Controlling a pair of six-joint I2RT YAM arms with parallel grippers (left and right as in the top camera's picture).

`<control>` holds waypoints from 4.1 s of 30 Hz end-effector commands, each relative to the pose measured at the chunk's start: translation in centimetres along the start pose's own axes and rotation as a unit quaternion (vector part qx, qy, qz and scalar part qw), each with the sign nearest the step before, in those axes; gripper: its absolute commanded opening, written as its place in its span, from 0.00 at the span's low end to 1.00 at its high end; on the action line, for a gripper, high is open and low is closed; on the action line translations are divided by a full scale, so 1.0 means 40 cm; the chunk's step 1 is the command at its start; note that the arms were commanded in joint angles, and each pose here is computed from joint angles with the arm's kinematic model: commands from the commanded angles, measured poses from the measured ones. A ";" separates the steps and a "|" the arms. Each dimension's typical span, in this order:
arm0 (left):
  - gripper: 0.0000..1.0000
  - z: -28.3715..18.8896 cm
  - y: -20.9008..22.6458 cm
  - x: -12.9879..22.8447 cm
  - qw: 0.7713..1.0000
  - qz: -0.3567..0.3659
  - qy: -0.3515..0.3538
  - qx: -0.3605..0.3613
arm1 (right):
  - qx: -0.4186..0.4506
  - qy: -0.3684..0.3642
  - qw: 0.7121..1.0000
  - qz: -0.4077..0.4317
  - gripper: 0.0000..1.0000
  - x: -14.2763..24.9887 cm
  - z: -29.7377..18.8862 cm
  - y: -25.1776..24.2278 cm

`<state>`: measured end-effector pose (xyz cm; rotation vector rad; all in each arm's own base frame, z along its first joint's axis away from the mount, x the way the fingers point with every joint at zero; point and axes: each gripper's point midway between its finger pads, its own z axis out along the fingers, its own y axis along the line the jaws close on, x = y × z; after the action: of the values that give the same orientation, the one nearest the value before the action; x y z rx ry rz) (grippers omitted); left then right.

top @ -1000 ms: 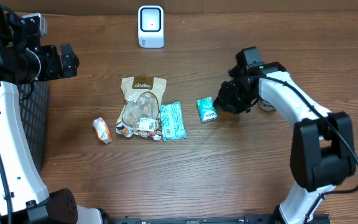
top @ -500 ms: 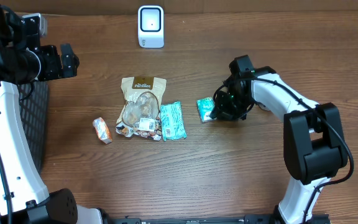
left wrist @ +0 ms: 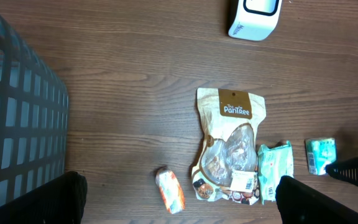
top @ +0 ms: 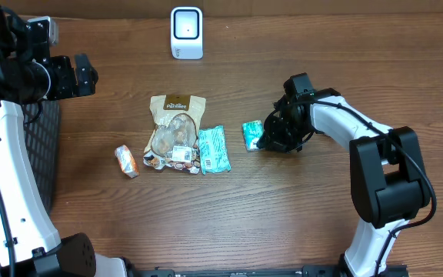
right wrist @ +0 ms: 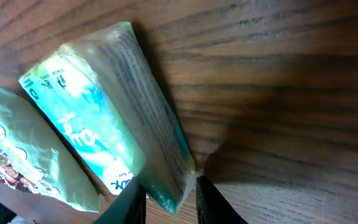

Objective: Scan the item barcode

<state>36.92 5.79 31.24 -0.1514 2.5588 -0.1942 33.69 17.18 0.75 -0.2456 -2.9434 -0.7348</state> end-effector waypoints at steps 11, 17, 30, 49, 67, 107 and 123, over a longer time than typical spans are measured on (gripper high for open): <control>1.00 -0.003 -0.006 -0.007 1.000 0.012 -0.004 0.004 | 0.014 -0.032 0.998 -0.058 0.11 -0.045 -0.017 0.016; 1.00 -0.003 -0.006 -0.008 1.000 0.012 -0.005 0.004 | 0.008 -0.027 0.998 -0.064 0.04 -0.034 -0.007 0.027; 1.00 -0.003 -0.006 -0.008 1.000 0.012 -0.005 0.004 | -0.190 -0.072 0.966 -0.157 0.04 -0.009 -0.359 0.251; 0.99 -0.003 -0.006 -0.008 1.000 0.012 -0.005 0.004 | -0.518 -0.063 0.829 -0.201 0.04 0.105 -0.757 0.357; 0.99 -0.003 -0.006 -0.007 1.000 0.012 -0.004 0.004 | -0.341 -0.123 0.921 -0.146 0.04 0.020 -0.641 0.234; 0.99 -0.003 -0.006 -0.008 1.000 0.012 -0.005 0.004 | 0.159 -0.389 0.860 -0.287 0.04 -0.223 -0.671 0.471; 1.00 -0.003 -0.006 -0.008 1.000 0.012 -0.005 0.004 | 0.366 -0.478 0.710 -0.366 0.04 -0.332 -0.837 0.457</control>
<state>36.92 5.79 31.24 -0.1514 2.5588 -0.1942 52.57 17.78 33.56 0.9895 -3.9421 0.6985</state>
